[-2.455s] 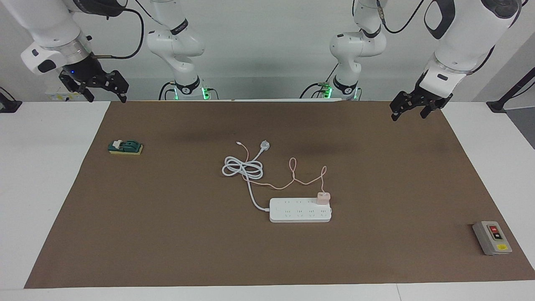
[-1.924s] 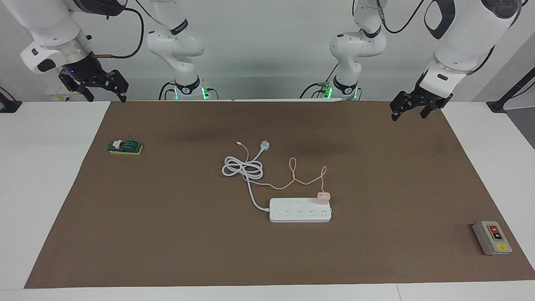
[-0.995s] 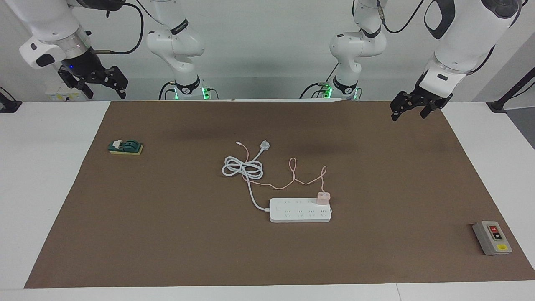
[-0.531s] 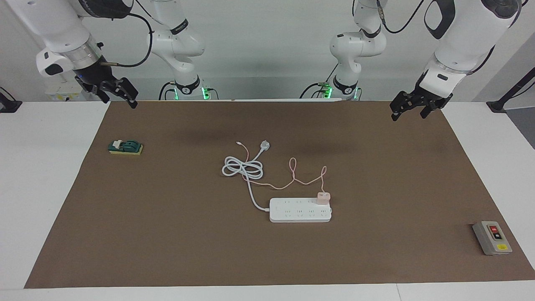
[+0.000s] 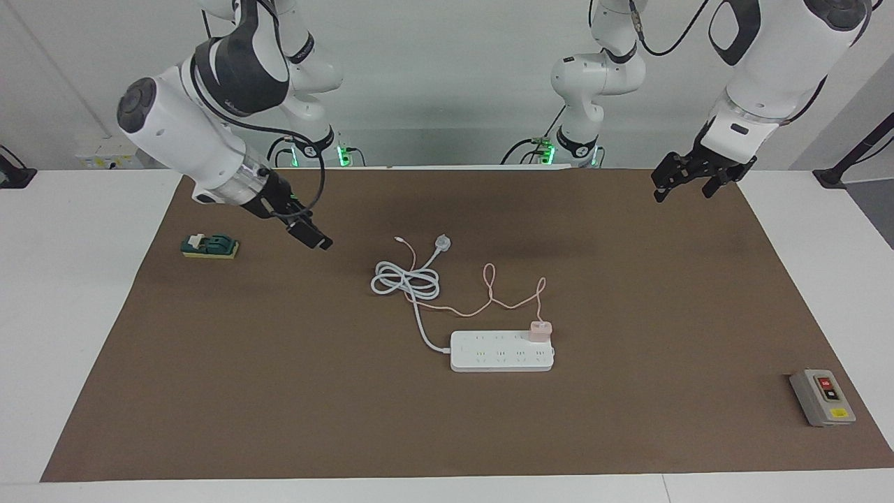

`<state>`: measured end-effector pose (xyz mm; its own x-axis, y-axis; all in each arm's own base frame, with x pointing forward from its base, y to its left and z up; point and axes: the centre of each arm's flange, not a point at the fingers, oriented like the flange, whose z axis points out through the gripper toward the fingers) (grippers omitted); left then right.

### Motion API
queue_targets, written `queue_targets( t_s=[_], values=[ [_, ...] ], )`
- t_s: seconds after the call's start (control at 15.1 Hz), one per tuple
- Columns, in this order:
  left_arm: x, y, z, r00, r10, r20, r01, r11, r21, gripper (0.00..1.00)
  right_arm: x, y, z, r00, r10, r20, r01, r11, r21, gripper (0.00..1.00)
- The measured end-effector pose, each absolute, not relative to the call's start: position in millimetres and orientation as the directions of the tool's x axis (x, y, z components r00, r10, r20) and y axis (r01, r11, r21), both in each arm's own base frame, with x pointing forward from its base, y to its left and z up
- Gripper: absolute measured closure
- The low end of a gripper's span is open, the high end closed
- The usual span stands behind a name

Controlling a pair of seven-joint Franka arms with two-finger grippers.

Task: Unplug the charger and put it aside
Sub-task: 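Reach the left gripper to the pink charger while the right gripper reaches the strip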

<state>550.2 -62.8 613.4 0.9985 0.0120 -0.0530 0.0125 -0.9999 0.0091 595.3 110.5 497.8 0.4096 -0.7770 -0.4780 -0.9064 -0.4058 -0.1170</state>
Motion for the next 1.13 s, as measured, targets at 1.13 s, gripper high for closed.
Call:
queue_targets(
  t_s=[1.13],
  values=[
    [554.4, -269.8, 545.8, 0.424, 0.905, -0.010, 0.905, -0.424, 0.032, 0.00, 674.9, 258.0, 349.4, -0.037, -0.765, -0.643, -0.997, -0.018, 0.078, 0.00]
  ],
)
